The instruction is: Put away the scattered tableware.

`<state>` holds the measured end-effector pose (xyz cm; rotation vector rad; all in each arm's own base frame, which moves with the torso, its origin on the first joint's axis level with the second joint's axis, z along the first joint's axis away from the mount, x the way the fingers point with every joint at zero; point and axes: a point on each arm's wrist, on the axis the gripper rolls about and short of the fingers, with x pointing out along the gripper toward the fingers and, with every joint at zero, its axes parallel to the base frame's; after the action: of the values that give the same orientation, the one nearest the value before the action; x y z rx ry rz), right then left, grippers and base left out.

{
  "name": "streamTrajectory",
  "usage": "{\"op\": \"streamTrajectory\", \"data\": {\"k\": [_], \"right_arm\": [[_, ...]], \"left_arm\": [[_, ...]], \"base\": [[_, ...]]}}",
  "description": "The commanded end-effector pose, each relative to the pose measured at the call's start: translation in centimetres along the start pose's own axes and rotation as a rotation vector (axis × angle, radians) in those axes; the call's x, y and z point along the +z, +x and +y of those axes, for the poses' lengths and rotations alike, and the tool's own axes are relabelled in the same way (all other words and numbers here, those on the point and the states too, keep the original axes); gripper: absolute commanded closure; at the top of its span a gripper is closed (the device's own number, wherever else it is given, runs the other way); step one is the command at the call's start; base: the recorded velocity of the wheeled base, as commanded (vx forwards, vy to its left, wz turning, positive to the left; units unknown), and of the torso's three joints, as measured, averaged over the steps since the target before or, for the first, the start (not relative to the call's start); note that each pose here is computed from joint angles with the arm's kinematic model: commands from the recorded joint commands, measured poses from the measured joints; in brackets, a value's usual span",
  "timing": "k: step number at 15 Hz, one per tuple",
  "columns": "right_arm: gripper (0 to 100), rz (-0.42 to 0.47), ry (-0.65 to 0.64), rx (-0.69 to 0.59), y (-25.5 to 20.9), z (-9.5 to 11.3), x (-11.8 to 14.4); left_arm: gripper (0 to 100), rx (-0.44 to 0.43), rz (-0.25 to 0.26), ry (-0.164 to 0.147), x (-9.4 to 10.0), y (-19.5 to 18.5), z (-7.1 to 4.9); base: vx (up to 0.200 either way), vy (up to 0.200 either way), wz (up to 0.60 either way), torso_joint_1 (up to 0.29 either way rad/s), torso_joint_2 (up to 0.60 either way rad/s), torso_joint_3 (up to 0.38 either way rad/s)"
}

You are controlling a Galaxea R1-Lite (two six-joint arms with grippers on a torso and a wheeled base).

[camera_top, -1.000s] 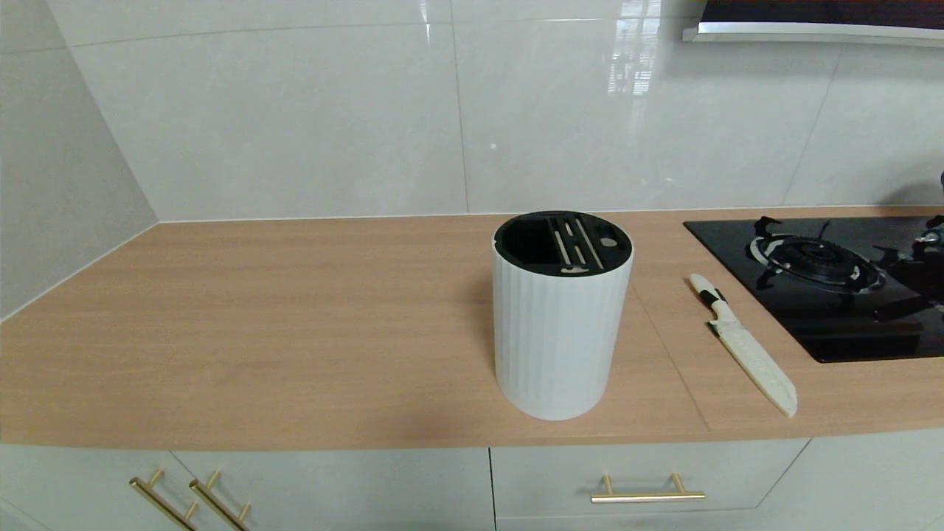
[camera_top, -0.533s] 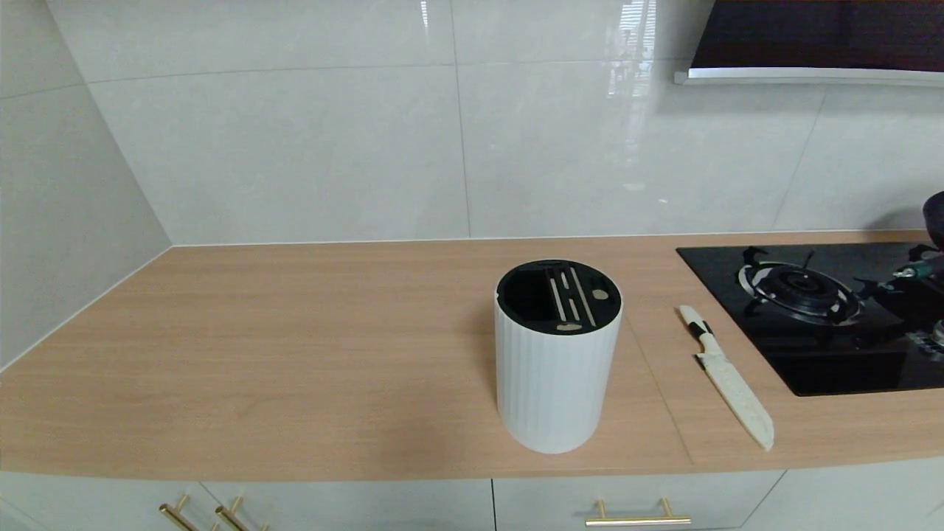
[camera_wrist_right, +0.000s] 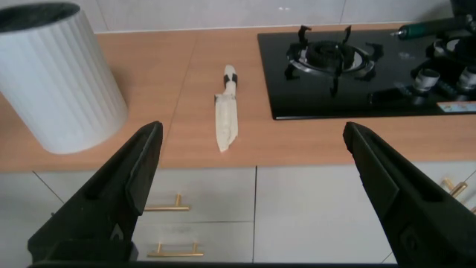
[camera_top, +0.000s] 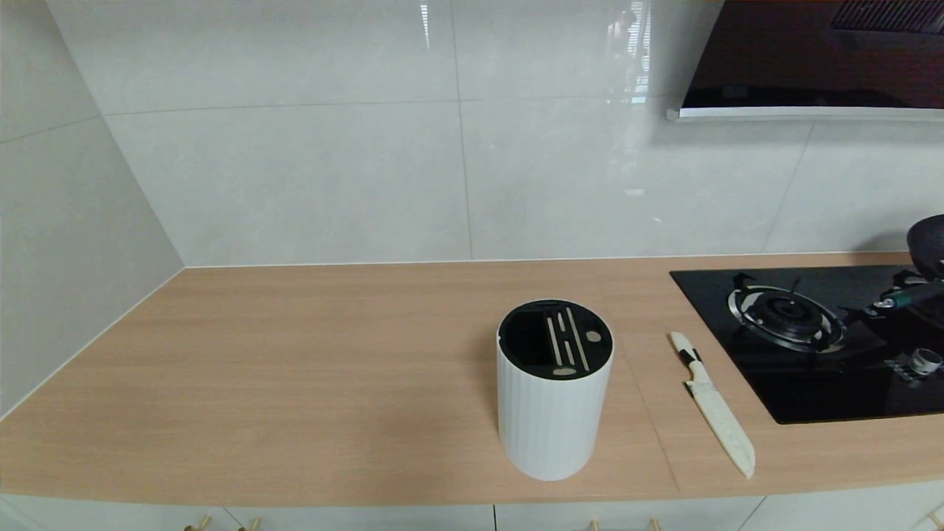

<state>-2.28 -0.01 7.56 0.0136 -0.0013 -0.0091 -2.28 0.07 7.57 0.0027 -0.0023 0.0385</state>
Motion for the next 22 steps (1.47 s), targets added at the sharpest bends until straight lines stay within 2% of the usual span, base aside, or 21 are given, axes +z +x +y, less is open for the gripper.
{"op": "streamTrajectory", "data": {"k": [1, 6, 12, 16, 17, 18, 19, 22], "right_arm": [[0, 0.001, 0.0, 0.0, 0.0, 0.0, 0.0], [0, 0.001, 0.0, 0.0, 0.0, 0.0, 0.0], [0, 0.001, -0.023, -0.006, 0.0, 0.0, 0.0], [0, -0.007, -0.006, -0.04, 0.0, -0.1, 0.1], [0, -0.125, 0.009, -0.015, -0.7, 0.0, 3.2], [0, -0.133, 0.027, 0.026, -0.7, 0.0, 5.4], [0, -0.029, 0.021, 0.087, 0.5, 0.1, 7.6], [0, 0.231, 0.01, 0.141, 6.7, 0.7, 10.4]], "left_arm": [[0, 0.001, 0.001, 0.0, 0.0, 0.0, 0.0], [0, 0.0, -0.001, -0.003, 0.1, 0.0, 0.0], [0, 0.001, 0.001, -0.006, 0.0, 0.0, 0.0], [0, 0.0, 0.001, 0.003, 0.0, 0.0, 0.0], [0, 0.0, 0.001, 0.0, 0.0, 0.0, 0.0], [0, 0.0, 0.002, -0.003, 0.0, 0.0, 0.0], [0, 0.0, 0.001, 0.002, 0.0, 0.0, 0.0], [0, 0.0, 0.002, -0.003, 0.0, 0.0, 0.0]], "base": [[0.0, 0.0, 0.0, 0.193, -0.38, -0.198], [0.0, 0.0, 0.0, 0.179, -0.35, -0.179], [0.0, 0.0, 0.0, 0.008, -0.01, -0.006], [0.0, 0.0, 0.0, 0.0, 0.0, 0.0], [0.0, 0.0, 0.0, 0.0, 0.0, 0.0], [0.0, 0.0, 0.0, 0.0, 0.0, 0.0], [0.0, 0.0, 0.0, 0.0, 0.0, 0.0], [0.0, 0.0, 0.0, 0.0, 0.0, 0.0]]}}
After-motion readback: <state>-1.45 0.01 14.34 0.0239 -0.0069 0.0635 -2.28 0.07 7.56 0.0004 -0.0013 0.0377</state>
